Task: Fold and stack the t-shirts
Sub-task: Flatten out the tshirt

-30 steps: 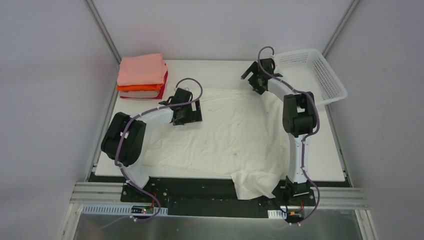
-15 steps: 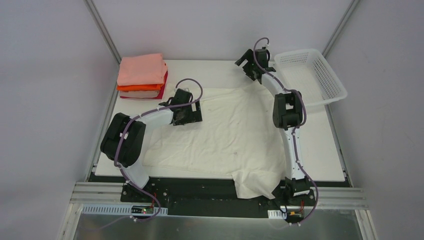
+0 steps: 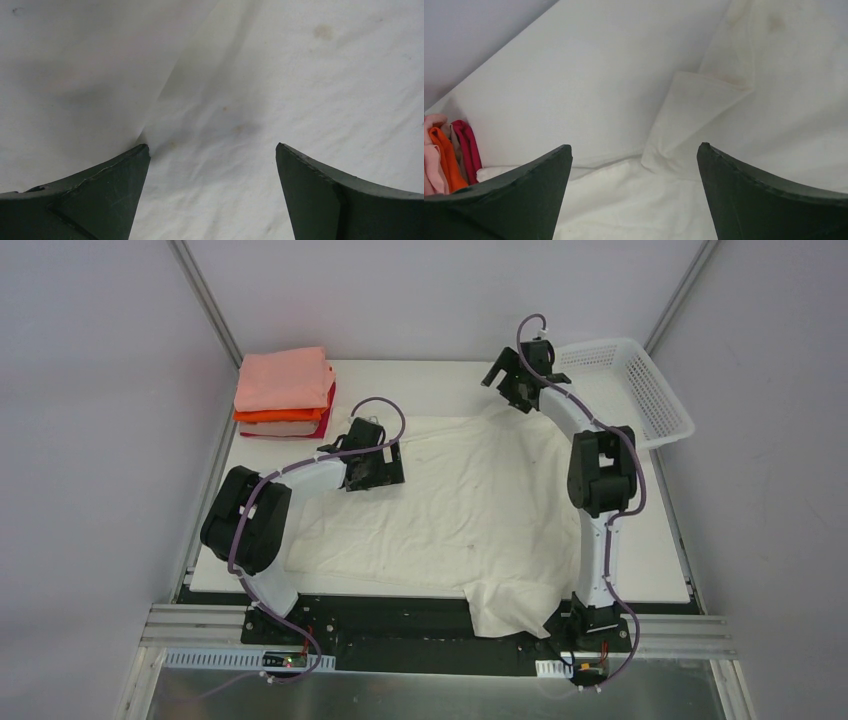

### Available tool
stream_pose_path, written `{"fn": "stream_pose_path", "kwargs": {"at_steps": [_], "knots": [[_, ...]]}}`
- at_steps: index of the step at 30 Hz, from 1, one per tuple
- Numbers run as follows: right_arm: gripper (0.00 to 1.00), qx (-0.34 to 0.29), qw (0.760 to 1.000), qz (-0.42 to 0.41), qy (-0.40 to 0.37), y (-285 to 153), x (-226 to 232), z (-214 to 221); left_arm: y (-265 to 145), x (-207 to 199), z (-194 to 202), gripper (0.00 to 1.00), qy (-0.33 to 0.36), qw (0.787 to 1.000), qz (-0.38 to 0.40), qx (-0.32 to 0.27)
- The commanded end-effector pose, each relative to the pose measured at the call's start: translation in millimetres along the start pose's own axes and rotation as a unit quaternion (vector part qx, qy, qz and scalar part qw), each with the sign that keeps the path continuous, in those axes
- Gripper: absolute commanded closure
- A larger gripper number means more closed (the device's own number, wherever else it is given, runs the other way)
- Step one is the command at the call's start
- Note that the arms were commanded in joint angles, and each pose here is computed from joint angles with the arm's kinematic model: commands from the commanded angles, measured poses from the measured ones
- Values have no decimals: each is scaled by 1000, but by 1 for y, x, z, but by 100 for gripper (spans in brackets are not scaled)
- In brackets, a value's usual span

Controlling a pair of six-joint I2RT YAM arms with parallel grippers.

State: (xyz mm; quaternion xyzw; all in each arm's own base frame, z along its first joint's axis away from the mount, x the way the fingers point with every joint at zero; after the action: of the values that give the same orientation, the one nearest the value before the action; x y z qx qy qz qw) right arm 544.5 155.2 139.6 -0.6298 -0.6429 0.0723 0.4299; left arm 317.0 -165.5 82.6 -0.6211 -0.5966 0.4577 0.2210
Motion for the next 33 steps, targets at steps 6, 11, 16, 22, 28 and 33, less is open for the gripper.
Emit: {"fn": "stream_pose_path", "kwargs": {"at_steps": [6,11,16,22,28,33], "knots": [[0,14,998,60,23,-14,-20,15,-1,22,29,1,-1,997,-42,59],[0,-2,998,61,28,3,-21,11,0,22,29,1,2,997,-43,60],[0,-35,998,33,30,24,-9,-8,2,24,30,1,5,997,-45,64],[0,-80,995,-3,59,61,9,-30,3,23,32,1,7,997,-41,69],[0,-181,975,-83,100,82,48,-70,6,21,39,1,0,996,-29,90],[0,-157,985,-58,47,55,48,-73,-1,17,35,1,-3,997,-19,79]]}}
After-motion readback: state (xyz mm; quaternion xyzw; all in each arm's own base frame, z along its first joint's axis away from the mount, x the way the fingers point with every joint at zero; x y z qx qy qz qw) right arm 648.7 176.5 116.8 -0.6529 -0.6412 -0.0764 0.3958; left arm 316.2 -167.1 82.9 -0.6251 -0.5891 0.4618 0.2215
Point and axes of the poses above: each gripper's point midway between its finger pads, its own y axis out along the fingers, its own x axis along the line the jaws close on, z = x × y, the point moved 6 cm from there along -y, back along the fingers, and after that the axes turned 5 degrees about -y, right-handed, at the moved point
